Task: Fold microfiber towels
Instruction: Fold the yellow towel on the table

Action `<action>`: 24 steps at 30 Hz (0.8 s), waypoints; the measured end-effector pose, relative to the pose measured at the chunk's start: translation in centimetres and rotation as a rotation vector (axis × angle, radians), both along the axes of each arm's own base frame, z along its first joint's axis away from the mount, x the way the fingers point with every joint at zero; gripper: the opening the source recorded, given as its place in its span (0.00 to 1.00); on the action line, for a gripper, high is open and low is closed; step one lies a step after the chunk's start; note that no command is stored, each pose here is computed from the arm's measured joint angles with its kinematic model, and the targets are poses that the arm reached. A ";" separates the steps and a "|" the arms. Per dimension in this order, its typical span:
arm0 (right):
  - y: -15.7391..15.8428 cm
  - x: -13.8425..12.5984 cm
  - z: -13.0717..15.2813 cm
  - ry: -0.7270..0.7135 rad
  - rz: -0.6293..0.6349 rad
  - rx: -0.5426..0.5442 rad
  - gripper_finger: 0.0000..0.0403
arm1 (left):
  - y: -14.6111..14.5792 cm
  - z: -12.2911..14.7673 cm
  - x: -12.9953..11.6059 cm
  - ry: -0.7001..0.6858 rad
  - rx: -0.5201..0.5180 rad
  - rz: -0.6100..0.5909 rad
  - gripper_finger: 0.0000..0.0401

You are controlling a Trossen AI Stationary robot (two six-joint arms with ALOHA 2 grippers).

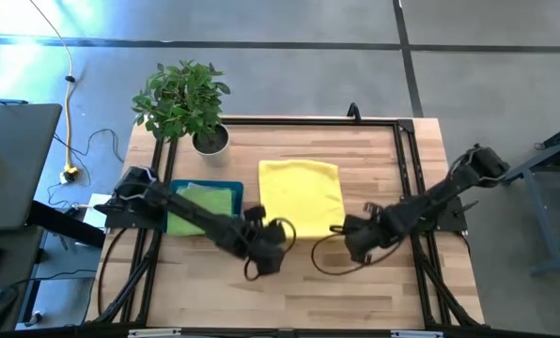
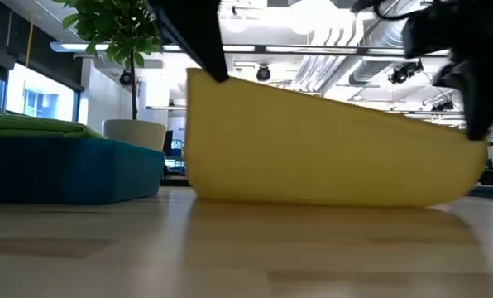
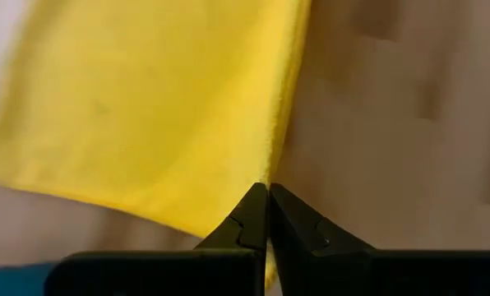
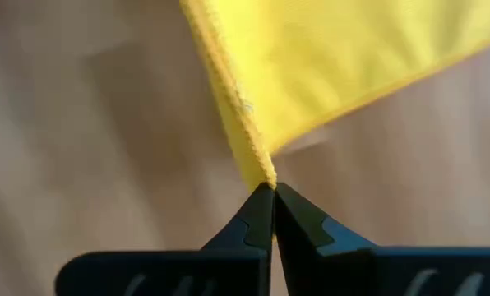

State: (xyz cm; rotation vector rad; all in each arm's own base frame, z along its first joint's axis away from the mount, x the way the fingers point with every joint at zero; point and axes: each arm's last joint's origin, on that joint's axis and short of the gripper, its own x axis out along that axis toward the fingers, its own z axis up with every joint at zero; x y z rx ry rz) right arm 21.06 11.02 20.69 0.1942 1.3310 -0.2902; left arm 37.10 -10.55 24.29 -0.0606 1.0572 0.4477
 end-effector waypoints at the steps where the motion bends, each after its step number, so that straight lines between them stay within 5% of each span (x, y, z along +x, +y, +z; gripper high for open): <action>1: 0.6 -0.1 -0.1 -0.015 -0.006 0.041 0.00 | -0.8 -0.2 -0.1 -0.014 -0.032 -0.004 0.00; 10: 4.7 -0.4 0.4 -0.128 0.013 0.285 0.00 | -5.3 -0.4 -0.5 -0.120 -0.258 -0.069 0.00; 15: 5.3 -0.3 0.6 -0.155 0.062 0.328 0.00 | -5.7 -0.3 -0.6 -0.124 -0.247 -0.093 0.00; 19: 4.6 0.0 0.5 -0.189 0.093 0.226 0.00 | -4.4 -0.5 -0.8 -0.109 -0.124 -0.015 0.00; 24: 1.9 0.8 0.4 -0.246 0.083 -0.076 0.00 | -2.1 -0.8 -1.4 -0.045 0.033 0.127 0.00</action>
